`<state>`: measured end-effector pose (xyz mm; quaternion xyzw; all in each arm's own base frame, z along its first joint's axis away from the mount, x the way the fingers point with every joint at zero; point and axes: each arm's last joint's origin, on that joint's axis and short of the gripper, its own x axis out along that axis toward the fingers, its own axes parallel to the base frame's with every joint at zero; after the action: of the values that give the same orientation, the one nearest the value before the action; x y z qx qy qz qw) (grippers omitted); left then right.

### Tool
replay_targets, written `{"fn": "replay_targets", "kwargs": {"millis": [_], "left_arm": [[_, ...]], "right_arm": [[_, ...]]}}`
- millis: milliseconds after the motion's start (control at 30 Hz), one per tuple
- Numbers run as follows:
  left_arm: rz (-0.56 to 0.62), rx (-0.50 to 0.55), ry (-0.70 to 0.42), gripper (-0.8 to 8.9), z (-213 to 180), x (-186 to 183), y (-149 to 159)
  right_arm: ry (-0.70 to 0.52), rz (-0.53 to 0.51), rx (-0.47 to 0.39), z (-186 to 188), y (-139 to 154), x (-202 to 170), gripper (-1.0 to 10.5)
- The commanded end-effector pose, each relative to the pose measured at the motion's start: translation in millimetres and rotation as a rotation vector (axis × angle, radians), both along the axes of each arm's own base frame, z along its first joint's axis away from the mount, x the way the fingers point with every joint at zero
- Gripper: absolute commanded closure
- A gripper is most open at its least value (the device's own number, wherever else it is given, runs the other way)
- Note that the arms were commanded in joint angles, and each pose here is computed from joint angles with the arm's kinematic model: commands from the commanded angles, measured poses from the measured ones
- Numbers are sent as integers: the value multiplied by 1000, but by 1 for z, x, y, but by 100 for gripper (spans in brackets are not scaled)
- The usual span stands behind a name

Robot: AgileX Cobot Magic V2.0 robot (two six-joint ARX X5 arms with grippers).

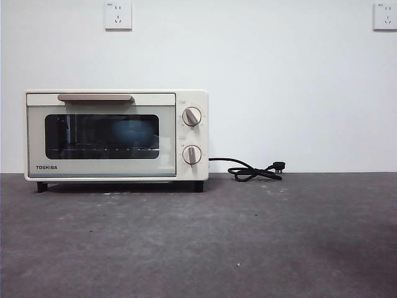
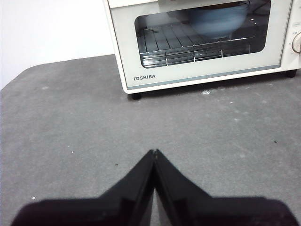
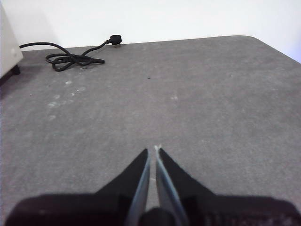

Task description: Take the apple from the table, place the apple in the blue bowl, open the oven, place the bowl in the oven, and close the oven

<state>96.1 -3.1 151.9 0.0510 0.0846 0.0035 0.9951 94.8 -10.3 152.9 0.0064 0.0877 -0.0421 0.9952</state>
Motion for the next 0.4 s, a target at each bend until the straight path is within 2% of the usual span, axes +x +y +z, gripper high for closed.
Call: {"fn": "replay_targets", "kwargs": {"millis": [33,300,400], "left_arm": [[6,-7,0,817,-2,1,0],[6,-7,0,817,-2,1,0],[6,-7,0,817,-2,1,0]], "right_arm": [[3,16,-9,-3,1,1,915],[3,105,-31,-3,8,1,915],[3,107,-28,-3,8,1,915]]}}
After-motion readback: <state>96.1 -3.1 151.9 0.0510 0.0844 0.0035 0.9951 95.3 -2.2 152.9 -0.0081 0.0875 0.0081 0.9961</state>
